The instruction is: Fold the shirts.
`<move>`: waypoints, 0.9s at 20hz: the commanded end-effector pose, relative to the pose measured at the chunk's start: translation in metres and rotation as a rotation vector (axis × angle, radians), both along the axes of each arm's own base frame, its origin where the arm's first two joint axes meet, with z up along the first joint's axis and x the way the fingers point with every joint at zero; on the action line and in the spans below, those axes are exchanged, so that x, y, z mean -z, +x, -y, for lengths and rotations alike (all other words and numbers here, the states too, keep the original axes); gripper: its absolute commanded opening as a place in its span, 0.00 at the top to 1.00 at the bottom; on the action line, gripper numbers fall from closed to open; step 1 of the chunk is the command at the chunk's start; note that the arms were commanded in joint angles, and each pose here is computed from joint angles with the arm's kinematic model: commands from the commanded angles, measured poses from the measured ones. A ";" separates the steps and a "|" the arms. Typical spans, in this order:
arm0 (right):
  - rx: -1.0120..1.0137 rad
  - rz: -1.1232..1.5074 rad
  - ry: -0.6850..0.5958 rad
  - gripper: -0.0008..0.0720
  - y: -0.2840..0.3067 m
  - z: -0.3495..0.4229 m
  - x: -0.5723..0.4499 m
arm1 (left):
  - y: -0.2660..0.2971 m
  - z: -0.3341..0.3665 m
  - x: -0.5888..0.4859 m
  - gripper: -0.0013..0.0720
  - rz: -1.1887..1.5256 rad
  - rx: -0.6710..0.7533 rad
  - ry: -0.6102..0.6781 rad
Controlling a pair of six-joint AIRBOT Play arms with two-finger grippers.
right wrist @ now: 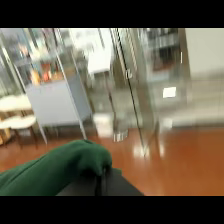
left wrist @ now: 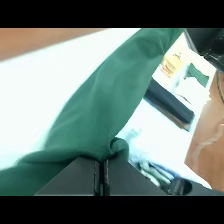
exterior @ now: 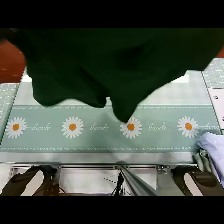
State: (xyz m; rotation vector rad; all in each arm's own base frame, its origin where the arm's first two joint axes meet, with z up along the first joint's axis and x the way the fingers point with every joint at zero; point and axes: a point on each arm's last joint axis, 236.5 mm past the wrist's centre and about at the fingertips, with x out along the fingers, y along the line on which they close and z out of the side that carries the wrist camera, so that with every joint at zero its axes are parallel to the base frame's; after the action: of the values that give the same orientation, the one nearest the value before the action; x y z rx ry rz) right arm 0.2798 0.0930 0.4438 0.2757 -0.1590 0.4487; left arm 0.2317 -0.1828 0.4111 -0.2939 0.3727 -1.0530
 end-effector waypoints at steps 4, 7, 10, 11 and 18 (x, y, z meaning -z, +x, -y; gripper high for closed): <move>0.068 0.031 -0.098 0.93 -0.062 0.007 -0.059 | -0.050 -0.005 -0.066 0.96 0.206 -0.156 0.094; 0.149 0.013 -0.114 0.93 -0.076 0.023 -0.068 | -0.055 -0.017 -0.058 0.96 0.186 -0.250 0.149; 0.255 -0.144 -0.163 0.93 -0.062 0.049 -0.033 | -0.047 -0.032 -0.021 0.96 0.059 -0.282 0.260; 0.258 -0.227 -0.185 0.93 -0.053 0.051 -0.013 | -0.042 -0.037 -0.010 0.96 0.024 -0.290 0.282; 0.172 -0.625 -0.351 0.93 0.057 0.051 0.105 | 0.029 -0.052 0.091 0.96 -0.322 -0.227 0.277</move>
State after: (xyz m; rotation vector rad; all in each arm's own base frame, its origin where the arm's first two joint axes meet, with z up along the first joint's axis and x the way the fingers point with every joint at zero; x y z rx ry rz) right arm 0.2960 0.0512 0.3899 0.1022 0.3304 0.2193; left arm 0.2373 -0.1393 0.3703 -0.1988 0.6048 -0.7279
